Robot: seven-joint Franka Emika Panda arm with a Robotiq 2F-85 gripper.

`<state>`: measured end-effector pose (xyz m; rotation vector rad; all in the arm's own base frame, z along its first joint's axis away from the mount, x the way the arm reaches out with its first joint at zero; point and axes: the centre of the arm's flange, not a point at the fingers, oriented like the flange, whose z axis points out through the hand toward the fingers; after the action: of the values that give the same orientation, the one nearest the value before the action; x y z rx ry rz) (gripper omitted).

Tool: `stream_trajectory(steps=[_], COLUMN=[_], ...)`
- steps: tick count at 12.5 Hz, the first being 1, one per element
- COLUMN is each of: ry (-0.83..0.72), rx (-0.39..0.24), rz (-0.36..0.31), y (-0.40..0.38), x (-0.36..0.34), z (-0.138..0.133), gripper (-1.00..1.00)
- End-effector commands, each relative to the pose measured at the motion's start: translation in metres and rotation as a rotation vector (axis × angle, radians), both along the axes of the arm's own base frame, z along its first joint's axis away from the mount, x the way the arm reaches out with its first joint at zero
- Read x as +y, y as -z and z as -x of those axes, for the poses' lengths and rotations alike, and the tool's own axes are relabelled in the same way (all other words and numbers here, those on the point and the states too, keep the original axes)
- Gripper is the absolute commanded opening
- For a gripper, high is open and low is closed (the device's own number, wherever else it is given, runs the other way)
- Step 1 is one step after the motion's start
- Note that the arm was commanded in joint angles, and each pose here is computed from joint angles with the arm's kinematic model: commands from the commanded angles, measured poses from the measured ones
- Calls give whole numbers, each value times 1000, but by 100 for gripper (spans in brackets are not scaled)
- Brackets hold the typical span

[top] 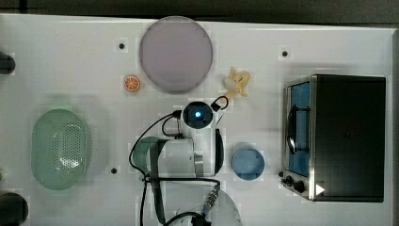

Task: Pick Ketchup from the table and place it in strainer.

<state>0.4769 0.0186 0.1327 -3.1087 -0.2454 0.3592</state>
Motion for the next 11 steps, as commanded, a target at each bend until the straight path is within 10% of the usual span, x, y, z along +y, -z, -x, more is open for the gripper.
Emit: stream_trajectory(steps=[1,3,8,11], ry=[-34,-32,-28,-30], rx=[-83,-100,-225,-197], rz=[-7,-6,12,41], y=[-18,-23,-115,-200], x=[-1,-2,0,13], z=[-18,-21,-38,-31], gripper=[69,26,26,26])
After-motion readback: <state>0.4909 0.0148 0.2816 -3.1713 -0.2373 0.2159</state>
